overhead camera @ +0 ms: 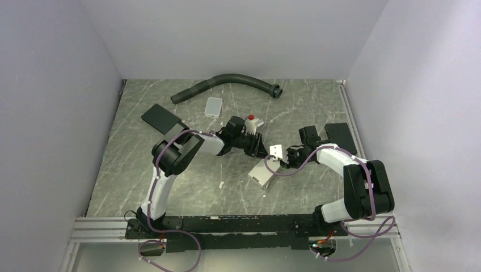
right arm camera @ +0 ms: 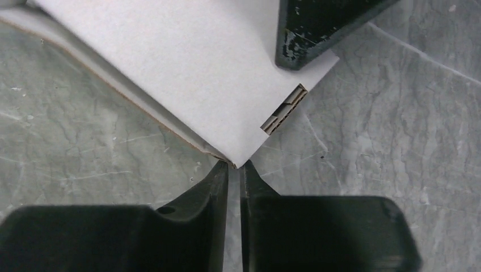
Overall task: Fold the paper box
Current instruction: Close the paper box at the center of the board.
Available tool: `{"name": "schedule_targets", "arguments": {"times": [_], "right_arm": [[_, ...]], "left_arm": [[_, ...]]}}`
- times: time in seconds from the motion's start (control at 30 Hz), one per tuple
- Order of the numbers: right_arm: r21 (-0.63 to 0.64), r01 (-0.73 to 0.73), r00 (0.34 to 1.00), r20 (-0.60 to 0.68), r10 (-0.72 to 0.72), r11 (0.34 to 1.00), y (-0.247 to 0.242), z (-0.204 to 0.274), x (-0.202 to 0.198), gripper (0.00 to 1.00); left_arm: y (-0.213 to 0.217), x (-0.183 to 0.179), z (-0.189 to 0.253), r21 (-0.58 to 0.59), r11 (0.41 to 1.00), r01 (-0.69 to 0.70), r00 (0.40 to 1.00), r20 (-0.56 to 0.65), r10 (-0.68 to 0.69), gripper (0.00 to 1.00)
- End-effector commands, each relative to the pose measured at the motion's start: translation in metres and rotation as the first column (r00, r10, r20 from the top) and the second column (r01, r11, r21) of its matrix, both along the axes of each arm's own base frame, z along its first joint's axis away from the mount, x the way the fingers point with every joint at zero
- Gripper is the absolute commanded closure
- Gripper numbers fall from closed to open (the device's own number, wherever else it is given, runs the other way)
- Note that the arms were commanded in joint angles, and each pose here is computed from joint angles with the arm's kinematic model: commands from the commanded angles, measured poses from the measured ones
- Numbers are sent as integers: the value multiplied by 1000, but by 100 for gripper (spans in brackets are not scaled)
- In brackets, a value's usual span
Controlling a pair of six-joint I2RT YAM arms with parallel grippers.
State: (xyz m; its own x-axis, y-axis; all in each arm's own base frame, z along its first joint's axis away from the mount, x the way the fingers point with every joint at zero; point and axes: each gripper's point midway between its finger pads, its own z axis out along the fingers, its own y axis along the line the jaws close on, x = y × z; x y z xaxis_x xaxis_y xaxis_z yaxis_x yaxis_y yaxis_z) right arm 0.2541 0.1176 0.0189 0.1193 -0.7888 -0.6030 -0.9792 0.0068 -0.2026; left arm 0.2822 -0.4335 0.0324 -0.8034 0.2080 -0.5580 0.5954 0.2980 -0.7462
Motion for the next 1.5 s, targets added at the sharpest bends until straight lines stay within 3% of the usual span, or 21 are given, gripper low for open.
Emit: {"name": "schedule_targets", "arguments": {"times": [0.0, 0.03, 0.13, 0.43, 0.67, 0.87, 1.07, 1.27, 1.4, 1.47], "right_arm": [[112, -230, 963, 169, 209, 967, 39, 25, 13, 94], [109, -247, 958, 173, 227, 963, 44, 24, 11, 100], [88, -271, 950, 186, 251, 959, 54, 20, 7, 100], [62, -90, 991, 105, 83, 994, 49, 13, 16, 100], [63, -26, 999, 22, 25, 998, 26, 24, 11, 71], [75, -41, 999, -11, 42, 996, 22, 35, 4, 56], [53, -54, 998, -15, 55, 997, 18, 33, 2, 45], [8, -22, 1000, 1, 22, 1000, 7, 26, 9, 43], [18, -143, 990, 16, 143, 990, 7, 32, -6, 35], [32, -230, 973, 20, 229, 973, 10, 28, -19, 26]], "left_arm": [[9, -75, -71, 177, 969, 171, 968, -212, -132, 54], [6, -76, -70, 174, 968, 183, 967, -208, -145, 55], [-2, -82, -70, 175, 961, 216, 963, -202, -179, 54], [4, -79, -73, 190, 965, 179, 968, -210, -138, 53], [24, -47, -60, 178, 983, 35, 982, -191, 0, 51], [25, -24, -35, 156, 988, -14, 993, -117, 33, 47], [25, -10, -17, 138, 990, -32, 997, -71, 42, 46], [29, -11, -17, 141, 990, -24, 998, -62, 33, 46], [33, -15, -15, 143, 990, -14, 999, -42, 20, 45], [35, -16, -14, 145, 989, -11, 999, -29, 15, 44]]}}
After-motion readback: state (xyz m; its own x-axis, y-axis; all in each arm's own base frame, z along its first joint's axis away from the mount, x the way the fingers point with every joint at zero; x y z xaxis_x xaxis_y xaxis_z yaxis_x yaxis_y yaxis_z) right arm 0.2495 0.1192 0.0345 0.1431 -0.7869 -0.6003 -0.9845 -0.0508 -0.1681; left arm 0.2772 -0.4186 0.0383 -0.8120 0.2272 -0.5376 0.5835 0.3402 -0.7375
